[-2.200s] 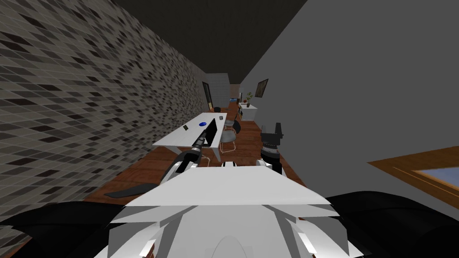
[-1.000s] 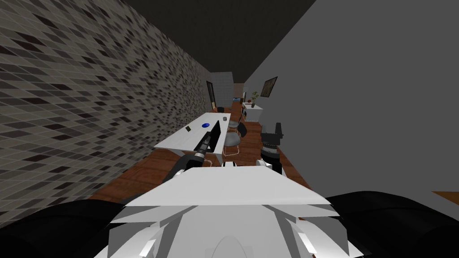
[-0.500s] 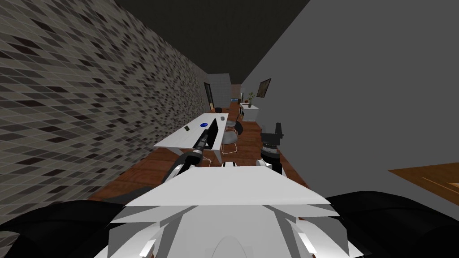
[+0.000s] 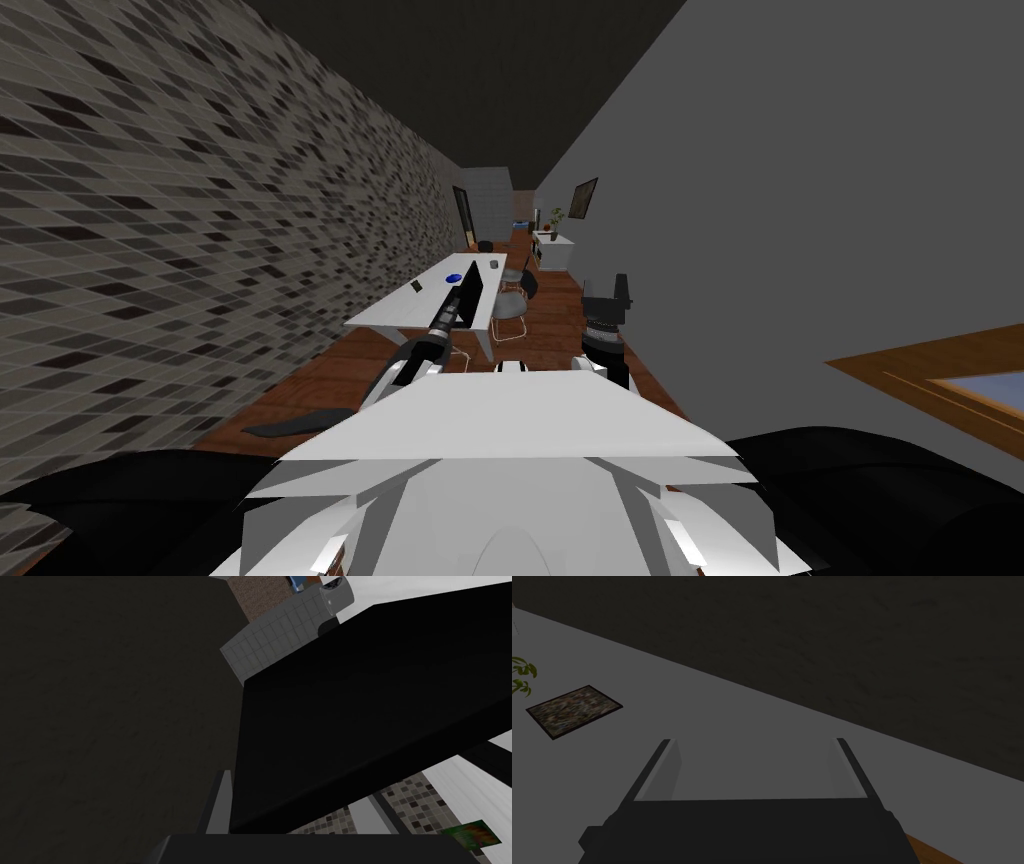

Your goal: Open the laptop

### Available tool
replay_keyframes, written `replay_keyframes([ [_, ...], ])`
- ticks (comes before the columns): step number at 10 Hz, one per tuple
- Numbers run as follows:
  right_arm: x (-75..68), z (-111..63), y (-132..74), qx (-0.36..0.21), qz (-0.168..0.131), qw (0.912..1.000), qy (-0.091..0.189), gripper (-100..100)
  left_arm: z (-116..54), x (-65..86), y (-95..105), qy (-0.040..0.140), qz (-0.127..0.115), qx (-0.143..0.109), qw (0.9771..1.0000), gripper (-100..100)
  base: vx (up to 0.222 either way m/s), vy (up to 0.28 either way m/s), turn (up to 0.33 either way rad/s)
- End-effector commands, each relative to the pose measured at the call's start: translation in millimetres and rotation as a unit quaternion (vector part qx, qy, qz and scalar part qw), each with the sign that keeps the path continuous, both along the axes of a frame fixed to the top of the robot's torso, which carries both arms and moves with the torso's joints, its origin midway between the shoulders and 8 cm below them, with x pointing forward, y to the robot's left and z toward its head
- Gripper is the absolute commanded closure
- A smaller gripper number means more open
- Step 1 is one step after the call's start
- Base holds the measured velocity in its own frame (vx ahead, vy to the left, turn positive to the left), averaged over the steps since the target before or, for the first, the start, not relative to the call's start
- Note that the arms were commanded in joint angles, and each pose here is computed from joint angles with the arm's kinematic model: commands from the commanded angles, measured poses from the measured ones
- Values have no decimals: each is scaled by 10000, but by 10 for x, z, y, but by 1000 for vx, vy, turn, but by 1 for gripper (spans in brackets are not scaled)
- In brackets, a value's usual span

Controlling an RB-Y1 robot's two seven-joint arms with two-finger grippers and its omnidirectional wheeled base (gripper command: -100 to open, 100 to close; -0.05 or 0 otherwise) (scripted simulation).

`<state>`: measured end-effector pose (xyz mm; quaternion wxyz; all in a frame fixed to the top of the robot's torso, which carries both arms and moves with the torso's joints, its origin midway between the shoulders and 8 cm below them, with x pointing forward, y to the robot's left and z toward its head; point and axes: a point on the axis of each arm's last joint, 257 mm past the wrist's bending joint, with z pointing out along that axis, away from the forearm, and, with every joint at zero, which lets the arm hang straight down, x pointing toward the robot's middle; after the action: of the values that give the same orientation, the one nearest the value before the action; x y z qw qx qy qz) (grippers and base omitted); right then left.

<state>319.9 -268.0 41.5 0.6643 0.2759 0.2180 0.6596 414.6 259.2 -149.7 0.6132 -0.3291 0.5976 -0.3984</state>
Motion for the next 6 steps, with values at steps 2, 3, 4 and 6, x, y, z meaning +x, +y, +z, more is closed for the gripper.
replay_keyframes([
  [2, 0, 0, 0, -1, 0, 10000, 0, 0, -71, 55, -45, 137, 21, -804, 9967, 100, 29, 119, -13],
  [3, 0, 0, 0, -1, 0, 10000, 0, 0, -87, 69, -60, 167, 23, -1003, 9948, 100, 47, 118, 0],
  [4, 0, 0, 0, -1, 0, 10000, 1, 0, -102, 83, -76, 197, 23, -1200, 9926, 100, 48, 110, 5],
  [6, 0, 0, 0, 0, 0, 10000, 1, 0, -133, 111, -112, 256, 21, -1595, 9869, 100, 30, 93, 17],
])
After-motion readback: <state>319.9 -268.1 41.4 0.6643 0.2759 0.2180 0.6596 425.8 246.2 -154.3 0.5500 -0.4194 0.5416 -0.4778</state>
